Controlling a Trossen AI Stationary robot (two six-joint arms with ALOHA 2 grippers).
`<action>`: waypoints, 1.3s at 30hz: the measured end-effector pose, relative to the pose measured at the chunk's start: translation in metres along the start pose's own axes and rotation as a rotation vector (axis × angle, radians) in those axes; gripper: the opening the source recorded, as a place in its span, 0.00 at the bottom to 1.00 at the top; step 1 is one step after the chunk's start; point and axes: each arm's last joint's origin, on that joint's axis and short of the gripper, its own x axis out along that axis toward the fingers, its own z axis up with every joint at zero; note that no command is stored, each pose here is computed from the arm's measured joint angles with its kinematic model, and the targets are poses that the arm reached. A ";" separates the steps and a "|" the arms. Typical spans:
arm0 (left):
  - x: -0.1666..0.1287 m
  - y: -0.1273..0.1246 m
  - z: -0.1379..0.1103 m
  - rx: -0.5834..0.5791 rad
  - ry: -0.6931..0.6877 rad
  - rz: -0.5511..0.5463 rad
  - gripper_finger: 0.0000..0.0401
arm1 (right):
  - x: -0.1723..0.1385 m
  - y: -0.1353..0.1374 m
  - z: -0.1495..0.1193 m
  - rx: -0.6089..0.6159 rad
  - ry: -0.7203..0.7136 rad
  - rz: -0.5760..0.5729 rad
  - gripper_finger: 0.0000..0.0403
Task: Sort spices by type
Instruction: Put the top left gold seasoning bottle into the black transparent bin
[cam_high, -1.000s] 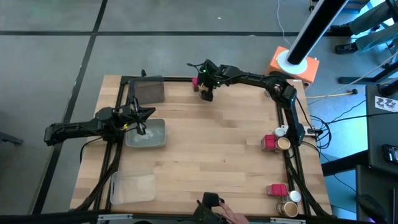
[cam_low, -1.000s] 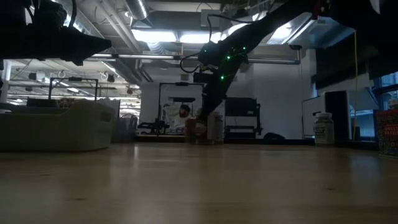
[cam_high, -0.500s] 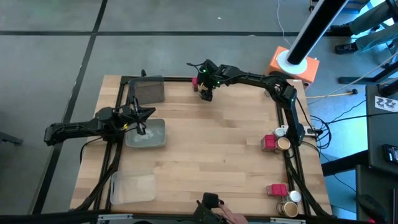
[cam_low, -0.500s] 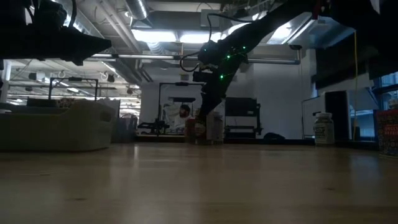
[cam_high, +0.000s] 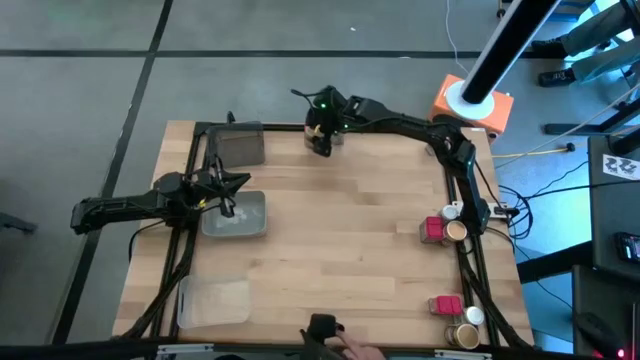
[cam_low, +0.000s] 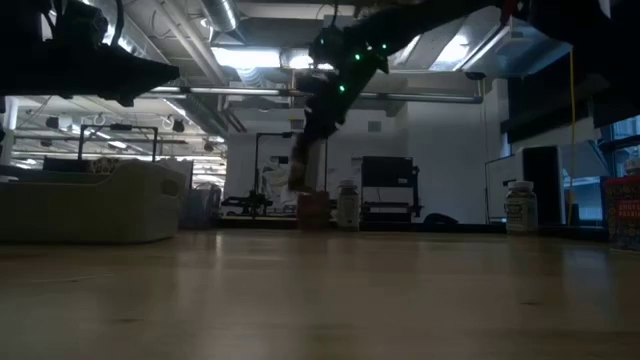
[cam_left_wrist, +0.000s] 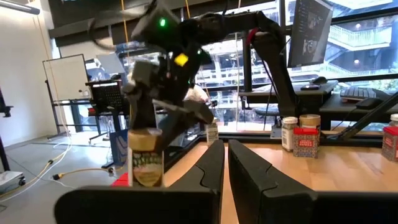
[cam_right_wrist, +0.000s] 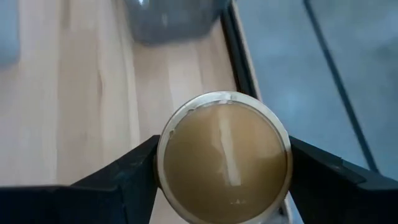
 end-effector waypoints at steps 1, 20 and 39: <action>0.000 0.000 0.000 -0.009 0.001 0.000 0.04 | -0.001 0.002 0.004 -0.006 -0.028 -0.006 0.72; 0.000 0.000 0.000 -0.041 0.003 0.000 0.04 | -0.005 0.017 0.051 -0.065 -0.466 -0.072 0.72; 0.000 0.000 0.000 -0.028 0.004 -0.001 0.04 | 0.015 0.013 0.066 -0.020 -0.700 -0.072 0.72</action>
